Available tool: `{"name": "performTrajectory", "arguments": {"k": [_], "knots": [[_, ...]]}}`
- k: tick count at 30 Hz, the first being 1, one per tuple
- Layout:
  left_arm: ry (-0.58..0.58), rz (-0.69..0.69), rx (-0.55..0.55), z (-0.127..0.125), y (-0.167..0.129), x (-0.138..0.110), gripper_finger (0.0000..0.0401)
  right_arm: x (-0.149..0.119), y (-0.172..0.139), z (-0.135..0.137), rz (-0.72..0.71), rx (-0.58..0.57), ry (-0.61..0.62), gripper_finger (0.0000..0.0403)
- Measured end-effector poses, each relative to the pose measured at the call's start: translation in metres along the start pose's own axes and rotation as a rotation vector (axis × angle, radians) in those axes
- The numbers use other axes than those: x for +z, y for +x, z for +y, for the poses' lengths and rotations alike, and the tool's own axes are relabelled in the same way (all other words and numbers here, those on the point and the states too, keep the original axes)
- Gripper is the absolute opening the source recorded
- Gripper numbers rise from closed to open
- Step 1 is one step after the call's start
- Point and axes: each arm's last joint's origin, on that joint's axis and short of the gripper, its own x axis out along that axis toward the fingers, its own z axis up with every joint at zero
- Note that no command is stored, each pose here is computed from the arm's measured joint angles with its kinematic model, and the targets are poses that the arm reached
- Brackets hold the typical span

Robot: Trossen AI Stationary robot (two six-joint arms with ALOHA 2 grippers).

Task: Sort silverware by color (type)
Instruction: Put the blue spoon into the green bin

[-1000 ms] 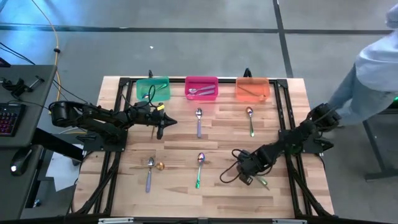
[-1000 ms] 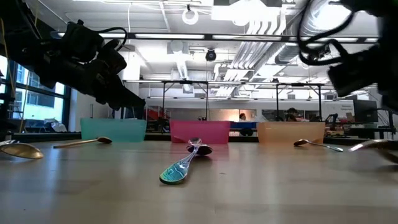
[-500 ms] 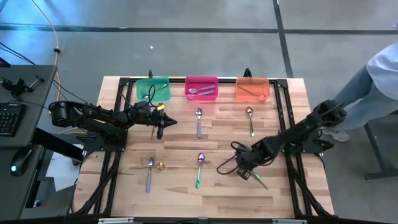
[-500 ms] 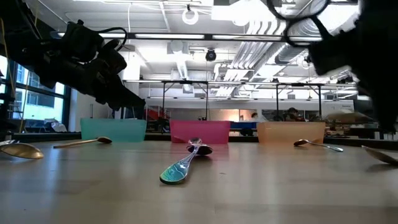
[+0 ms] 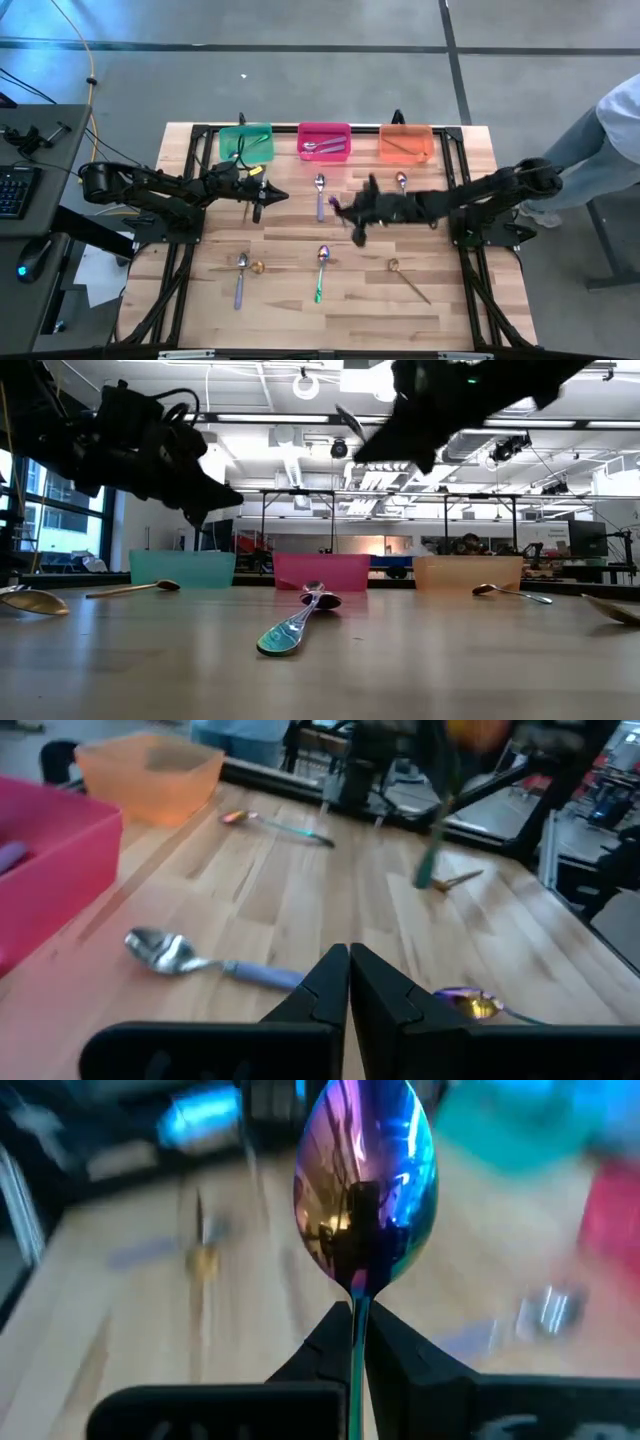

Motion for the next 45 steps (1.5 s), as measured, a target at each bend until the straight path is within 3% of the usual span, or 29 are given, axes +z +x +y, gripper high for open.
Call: {"name": "performTrajectory", "arguments": {"k": [3,6,10,13,17,21,36,39,45], "knots": [[0.006,-0.034,-0.016,-0.002,0.006,0.012,0.0025,0.021,0.004,-0.019,-0.144,0.050,-0.076,0.0000],[-0.060,-0.084,-0.031,-0.003,0.014,0.029,0.0053,0.037,0.004,-0.035,-0.266,0.097,-0.137,0.0000],[-0.097,-0.139,-0.049,-0.004,0.021,0.049,0.0099,0.043,0.005,-0.051,-0.299,0.107,-0.173,0.0000],[-0.054,-0.182,-0.026,-0.007,0.025,0.061,0.0130,0.044,0.006,-0.057,-0.305,0.099,-0.183,0.0000],[0.105,-0.204,-0.016,-0.015,0.037,0.072,0.0149,0.045,0.011,-0.058,-0.346,0.143,-0.202,0.0000],[0.107,-0.209,-0.048,-0.020,0.054,0.085,0.0152,0.044,0.018,-0.058,-0.388,0.156,-0.205,0.0000],[0.127,-0.167,-0.081,-0.020,0.088,0.095,0.0140,0.050,0.017,-0.058,-0.479,0.126,-0.206,0.0000],[0.156,-0.176,-0.076,-0.022,0.089,0.099,0.0111,0.050,0.017,-0.058,-0.481,0.123,-0.217,0.0000],[0.198,-0.180,-0.068,-0.020,0.089,0.100,0.0016,0.051,0.017,-0.058,-0.487,0.118,-0.233,0.0000]]}}
